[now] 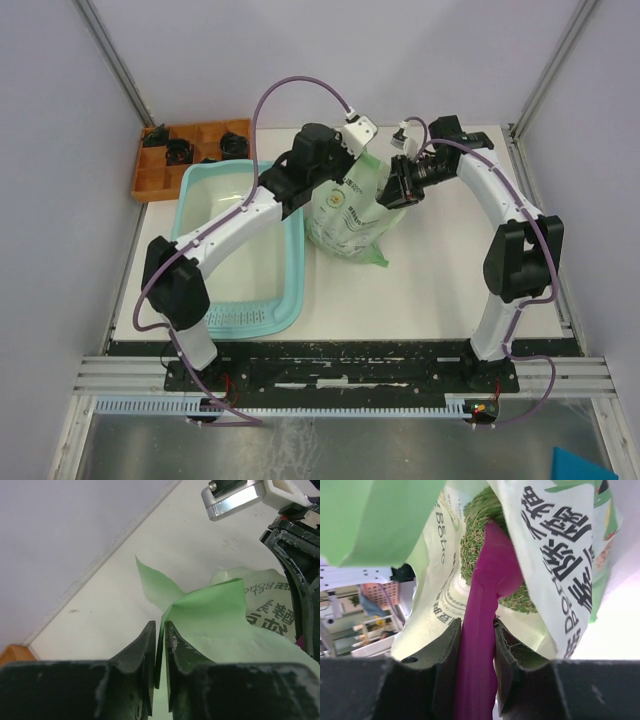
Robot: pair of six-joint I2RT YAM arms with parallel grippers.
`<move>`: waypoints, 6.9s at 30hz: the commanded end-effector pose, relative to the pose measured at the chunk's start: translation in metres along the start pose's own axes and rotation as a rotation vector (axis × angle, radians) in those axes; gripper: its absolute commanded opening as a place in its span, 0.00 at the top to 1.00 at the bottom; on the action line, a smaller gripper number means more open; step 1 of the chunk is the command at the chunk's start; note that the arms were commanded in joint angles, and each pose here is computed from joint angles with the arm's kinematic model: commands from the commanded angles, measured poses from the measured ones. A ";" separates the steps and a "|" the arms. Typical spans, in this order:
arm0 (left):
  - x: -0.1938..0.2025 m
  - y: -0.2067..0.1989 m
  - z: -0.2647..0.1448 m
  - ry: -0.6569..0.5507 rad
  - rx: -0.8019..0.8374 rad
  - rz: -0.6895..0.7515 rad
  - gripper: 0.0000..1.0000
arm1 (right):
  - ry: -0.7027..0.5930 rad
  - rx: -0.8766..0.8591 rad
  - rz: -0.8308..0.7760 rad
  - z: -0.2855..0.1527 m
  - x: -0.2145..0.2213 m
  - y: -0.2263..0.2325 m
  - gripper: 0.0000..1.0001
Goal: Fill the litter box with clean litter
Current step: 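Scoop the cat litter from the cat litter bag, then pour the cat litter into the litter box.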
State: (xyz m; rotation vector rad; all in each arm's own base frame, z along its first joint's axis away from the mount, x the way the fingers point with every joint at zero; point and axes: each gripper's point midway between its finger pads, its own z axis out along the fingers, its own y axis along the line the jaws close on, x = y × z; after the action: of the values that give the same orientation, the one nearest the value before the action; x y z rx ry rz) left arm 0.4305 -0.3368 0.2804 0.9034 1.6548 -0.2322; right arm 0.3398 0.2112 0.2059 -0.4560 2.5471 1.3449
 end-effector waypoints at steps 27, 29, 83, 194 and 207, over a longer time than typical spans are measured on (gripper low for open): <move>-0.092 0.045 -0.087 -0.293 -0.176 -0.085 0.61 | -0.064 -0.205 0.115 -0.052 0.007 0.038 0.98; -0.093 0.047 -0.092 -0.298 -0.186 -0.088 0.62 | -0.067 -0.206 0.119 -0.057 0.008 0.036 0.98; -0.102 0.069 -0.179 -0.352 -0.294 -0.205 0.62 | -0.147 -0.406 0.167 -0.115 0.021 0.080 0.98; -0.072 0.132 -0.333 -0.328 -0.711 -0.346 0.52 | 0.198 -0.726 -0.093 0.021 -0.036 0.268 0.98; -0.064 0.125 -0.328 -0.298 -0.678 -0.359 0.54 | 0.302 -0.750 -0.097 0.080 -0.025 0.269 0.98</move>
State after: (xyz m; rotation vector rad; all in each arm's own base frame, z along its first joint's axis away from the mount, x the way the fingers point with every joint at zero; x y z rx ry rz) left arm 0.2643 -0.0770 0.4797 0.0639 1.4375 0.0005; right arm 0.2716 0.4191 0.3571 -0.8446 2.2048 2.3355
